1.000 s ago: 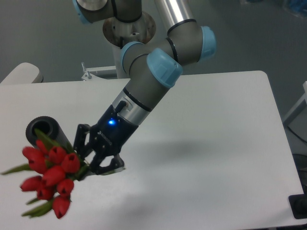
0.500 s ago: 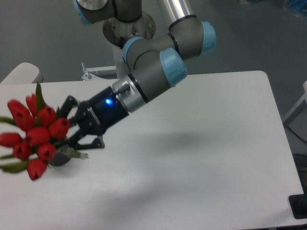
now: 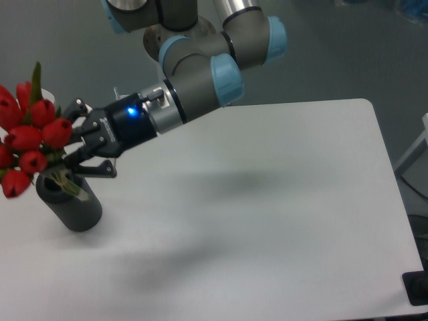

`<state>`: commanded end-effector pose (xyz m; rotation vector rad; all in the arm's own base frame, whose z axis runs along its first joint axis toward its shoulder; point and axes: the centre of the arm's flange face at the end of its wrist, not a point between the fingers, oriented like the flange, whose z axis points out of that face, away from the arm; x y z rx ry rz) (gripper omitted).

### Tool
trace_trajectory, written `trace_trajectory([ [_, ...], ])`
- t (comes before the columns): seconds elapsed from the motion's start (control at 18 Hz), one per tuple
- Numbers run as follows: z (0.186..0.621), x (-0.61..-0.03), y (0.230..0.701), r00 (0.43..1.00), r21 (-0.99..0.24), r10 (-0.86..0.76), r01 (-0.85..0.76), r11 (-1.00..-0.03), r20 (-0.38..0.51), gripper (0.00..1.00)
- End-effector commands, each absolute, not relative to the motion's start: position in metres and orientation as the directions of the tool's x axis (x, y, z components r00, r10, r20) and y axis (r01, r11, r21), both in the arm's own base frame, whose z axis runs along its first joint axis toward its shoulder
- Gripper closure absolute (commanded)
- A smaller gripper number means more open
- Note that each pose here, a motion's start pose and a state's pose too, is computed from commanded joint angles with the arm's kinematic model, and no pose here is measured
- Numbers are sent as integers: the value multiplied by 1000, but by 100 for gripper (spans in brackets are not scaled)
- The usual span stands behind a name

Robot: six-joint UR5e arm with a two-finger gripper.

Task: Insert the flowers into the vase
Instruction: 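Lower the tulip stems down into the black vase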

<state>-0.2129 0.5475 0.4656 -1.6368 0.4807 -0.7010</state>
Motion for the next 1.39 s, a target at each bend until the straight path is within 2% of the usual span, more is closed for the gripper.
trace_trajectory([
  [0.61,440,-179,545,698,-983,-698,50,-177,161,67],
  [1.11,414,-174,543,691,-980,-700,60,-192,179,67],
  [1.39,383,-181,544,693,-981,-701,51,-186,169,67],
])
